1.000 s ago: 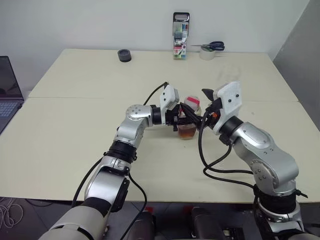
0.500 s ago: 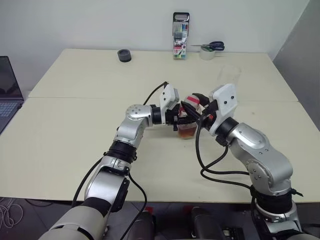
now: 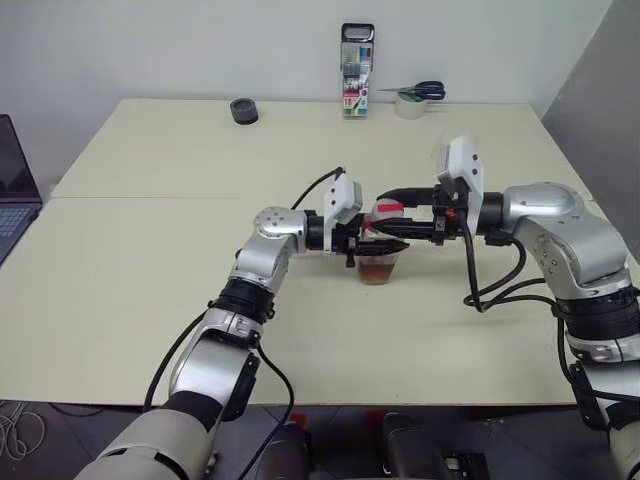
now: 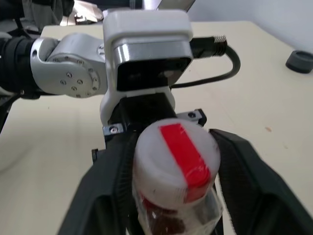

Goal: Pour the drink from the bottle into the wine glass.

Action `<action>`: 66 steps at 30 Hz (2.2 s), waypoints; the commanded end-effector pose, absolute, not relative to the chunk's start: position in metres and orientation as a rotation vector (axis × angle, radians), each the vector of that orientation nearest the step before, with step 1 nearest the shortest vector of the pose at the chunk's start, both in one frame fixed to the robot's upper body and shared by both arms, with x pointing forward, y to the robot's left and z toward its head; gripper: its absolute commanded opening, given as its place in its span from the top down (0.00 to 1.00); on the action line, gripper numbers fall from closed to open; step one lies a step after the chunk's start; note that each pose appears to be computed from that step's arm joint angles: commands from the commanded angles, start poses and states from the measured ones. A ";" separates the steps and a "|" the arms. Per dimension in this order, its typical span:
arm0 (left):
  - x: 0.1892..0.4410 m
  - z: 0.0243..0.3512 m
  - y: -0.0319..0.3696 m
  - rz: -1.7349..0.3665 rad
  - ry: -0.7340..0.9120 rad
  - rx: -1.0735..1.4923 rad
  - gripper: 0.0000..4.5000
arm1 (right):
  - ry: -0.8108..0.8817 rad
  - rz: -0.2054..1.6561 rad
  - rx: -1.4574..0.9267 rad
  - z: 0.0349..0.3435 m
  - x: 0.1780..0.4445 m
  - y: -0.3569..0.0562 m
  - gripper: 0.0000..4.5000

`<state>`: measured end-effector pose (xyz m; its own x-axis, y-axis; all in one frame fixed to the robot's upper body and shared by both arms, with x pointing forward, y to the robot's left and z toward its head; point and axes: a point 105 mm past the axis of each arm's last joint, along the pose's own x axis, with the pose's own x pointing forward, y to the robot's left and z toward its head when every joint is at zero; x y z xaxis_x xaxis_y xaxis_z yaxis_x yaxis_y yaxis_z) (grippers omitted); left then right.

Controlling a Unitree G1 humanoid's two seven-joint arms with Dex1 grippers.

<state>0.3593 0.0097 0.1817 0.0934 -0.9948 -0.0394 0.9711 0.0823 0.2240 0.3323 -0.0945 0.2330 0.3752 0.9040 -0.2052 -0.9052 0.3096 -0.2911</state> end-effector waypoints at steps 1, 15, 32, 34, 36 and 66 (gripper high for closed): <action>0.364 0.202 0.010 -1.436 -0.219 0.222 0.61 | -0.095 1.090 -0.400 0.260 0.324 -0.109 0.12; 0.371 0.200 0.005 -1.407 -0.212 0.217 0.61 | -0.253 0.597 -0.204 0.241 0.298 -0.080 0.12; 0.369 0.198 0.003 -1.419 -0.208 0.227 0.61 | -0.279 0.401 -0.123 0.238 0.318 -0.072 0.16; 0.369 0.198 0.003 -1.417 -0.208 0.228 0.61 | -0.283 0.393 -0.112 0.238 0.319 -0.071 0.26; 0.369 0.198 0.004 -1.417 -0.207 0.229 0.61 | -0.289 0.392 -0.103 0.239 0.318 -0.070 0.40; 0.366 0.206 0.012 -1.483 -0.202 0.249 0.62 | -0.121 1.128 -0.250 0.252 0.293 -0.085 0.05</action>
